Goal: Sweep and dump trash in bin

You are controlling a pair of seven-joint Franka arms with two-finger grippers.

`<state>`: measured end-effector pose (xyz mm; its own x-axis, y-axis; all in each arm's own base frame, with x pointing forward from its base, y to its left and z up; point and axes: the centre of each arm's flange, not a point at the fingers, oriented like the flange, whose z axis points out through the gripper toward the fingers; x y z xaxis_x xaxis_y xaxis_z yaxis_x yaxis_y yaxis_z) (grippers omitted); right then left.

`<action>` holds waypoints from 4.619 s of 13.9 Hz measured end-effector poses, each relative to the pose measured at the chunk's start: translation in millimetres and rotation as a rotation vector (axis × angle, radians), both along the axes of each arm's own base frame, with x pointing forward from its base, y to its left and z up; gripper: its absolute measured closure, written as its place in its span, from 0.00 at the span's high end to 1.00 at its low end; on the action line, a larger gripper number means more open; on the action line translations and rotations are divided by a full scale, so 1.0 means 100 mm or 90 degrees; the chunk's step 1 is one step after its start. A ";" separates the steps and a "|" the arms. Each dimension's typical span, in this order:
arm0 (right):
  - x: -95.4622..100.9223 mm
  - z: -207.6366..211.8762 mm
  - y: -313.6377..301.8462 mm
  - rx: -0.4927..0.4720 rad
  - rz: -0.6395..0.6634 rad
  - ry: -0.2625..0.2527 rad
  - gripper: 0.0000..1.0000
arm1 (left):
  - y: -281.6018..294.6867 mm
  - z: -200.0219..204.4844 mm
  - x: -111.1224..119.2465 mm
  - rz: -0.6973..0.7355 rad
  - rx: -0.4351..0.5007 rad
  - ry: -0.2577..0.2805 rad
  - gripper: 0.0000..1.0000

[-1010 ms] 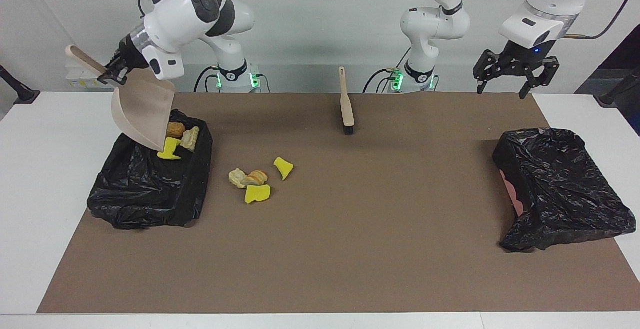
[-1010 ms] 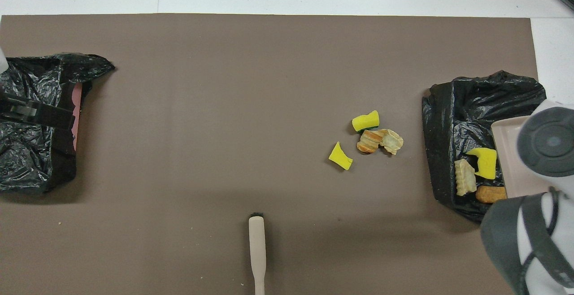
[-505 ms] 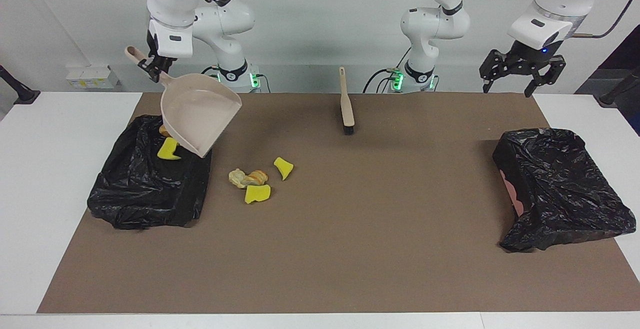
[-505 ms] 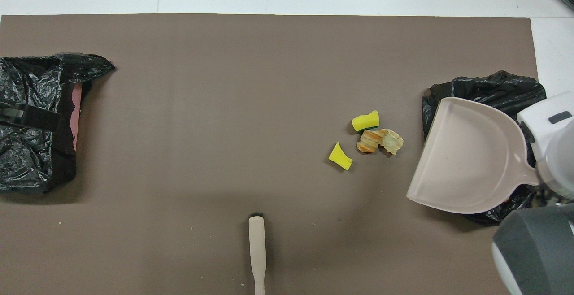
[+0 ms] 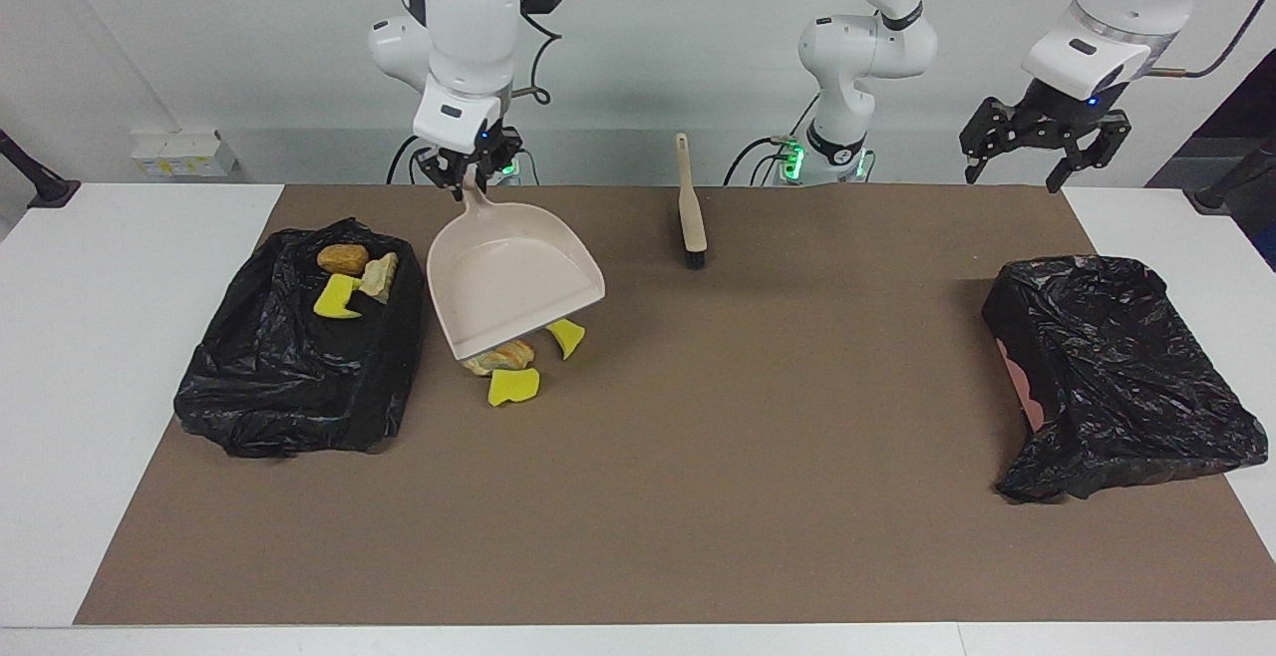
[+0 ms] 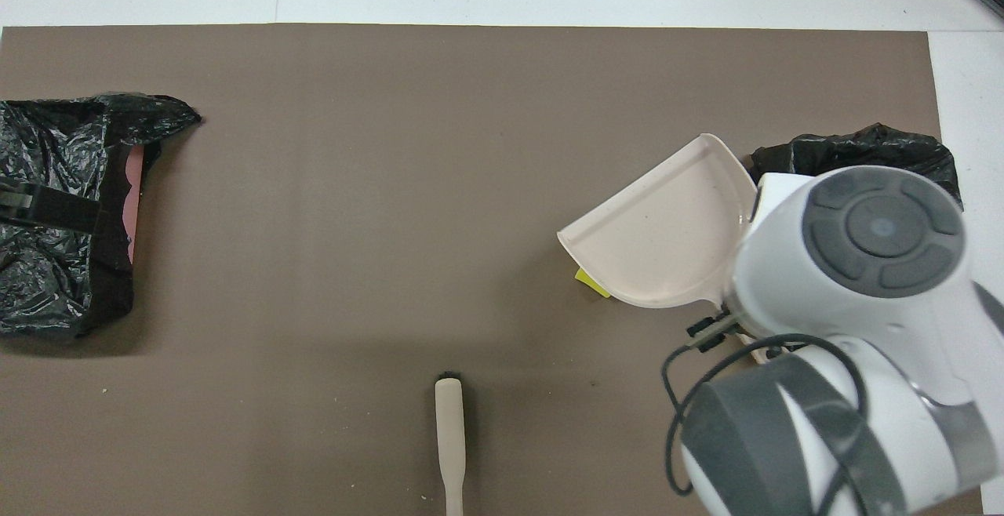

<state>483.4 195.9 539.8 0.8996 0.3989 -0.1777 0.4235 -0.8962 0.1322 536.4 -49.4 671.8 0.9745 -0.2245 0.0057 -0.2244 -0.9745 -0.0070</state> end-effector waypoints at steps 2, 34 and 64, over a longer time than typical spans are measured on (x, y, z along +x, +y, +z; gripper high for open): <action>0.07 -0.28 0.43 0.023 -0.069 -0.024 0.32 | 0.00 0.00 0.00 0.000 0.000 0.000 1.00; -0.44 -0.74 2.42 0.151 -0.190 -0.020 1.00 | -0.12 0.01 -0.02 -0.014 -0.005 0.000 1.00; -2.62 -2.13 2.47 0.125 -0.185 0.083 0.26 | -3.08 -3.12 -0.01 0.102 -0.074 -0.017 0.42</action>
<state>221.7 442.9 327.1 0.9549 0.1686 -0.2445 0.1501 -0.9844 -0.0922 534.9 -357.8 359.5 0.9968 -0.0633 0.0486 -0.0680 -0.9924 0.1030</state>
